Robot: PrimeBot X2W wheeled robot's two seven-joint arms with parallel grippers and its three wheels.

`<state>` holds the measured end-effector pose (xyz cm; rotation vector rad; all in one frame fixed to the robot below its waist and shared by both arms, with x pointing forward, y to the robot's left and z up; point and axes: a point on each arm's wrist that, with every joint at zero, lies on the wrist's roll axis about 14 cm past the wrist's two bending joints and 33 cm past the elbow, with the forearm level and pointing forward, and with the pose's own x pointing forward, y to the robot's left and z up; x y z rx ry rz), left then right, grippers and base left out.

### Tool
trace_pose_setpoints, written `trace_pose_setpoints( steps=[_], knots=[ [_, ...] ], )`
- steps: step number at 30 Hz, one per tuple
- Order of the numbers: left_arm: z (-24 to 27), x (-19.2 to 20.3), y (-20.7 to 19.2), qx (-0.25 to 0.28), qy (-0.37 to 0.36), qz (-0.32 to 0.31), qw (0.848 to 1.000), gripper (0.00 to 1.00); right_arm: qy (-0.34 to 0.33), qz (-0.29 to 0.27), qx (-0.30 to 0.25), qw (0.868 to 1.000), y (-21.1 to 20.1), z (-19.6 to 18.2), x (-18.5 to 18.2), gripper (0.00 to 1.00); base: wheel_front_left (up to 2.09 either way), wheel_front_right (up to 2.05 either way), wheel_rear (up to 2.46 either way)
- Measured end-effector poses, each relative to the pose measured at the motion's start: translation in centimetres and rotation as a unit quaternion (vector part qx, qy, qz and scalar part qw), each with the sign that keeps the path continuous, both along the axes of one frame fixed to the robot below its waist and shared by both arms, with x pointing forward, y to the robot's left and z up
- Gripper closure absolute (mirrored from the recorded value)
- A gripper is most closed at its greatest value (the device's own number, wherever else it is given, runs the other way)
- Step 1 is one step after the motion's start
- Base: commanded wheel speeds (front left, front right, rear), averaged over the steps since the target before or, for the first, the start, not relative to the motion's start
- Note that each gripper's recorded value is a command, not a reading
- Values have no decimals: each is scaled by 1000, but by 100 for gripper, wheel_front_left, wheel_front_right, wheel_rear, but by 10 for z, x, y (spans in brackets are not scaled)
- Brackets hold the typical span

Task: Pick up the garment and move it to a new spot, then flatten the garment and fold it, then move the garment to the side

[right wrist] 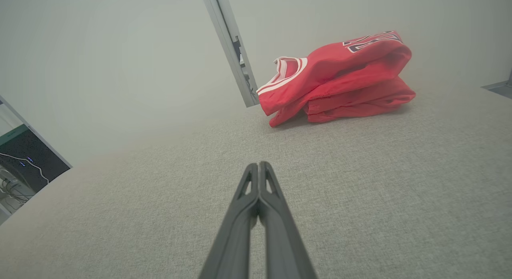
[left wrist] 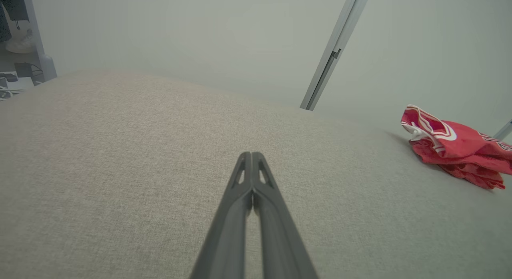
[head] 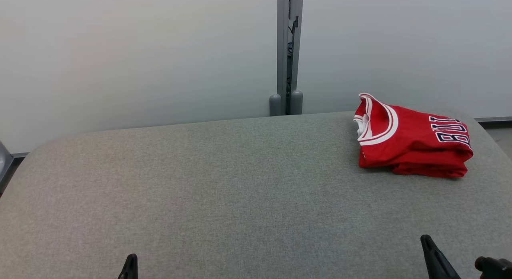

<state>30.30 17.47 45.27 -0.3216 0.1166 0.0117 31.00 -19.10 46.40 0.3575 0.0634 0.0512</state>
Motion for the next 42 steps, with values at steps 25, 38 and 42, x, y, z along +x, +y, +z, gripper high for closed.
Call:
trace_pose_setpoints(
  steps=[25, 38, 42],
  knots=[
    [9, 34, 1, -191, 14, 28, 981, 100, 10, -60, 182, 981, -22, 13, 26, 100, 0, 0, 0],
    [14, 47, 0, -273, 15, 34, 961, 100, 11, -73, 260, 963, -28, 17, 35, 100, 0, 0, 0],
    [18, 53, -2, -296, 13, 33, 954, 100, 9, -76, 283, 956, -29, 19, 39, 100, 0, 0, 0]
  ],
)
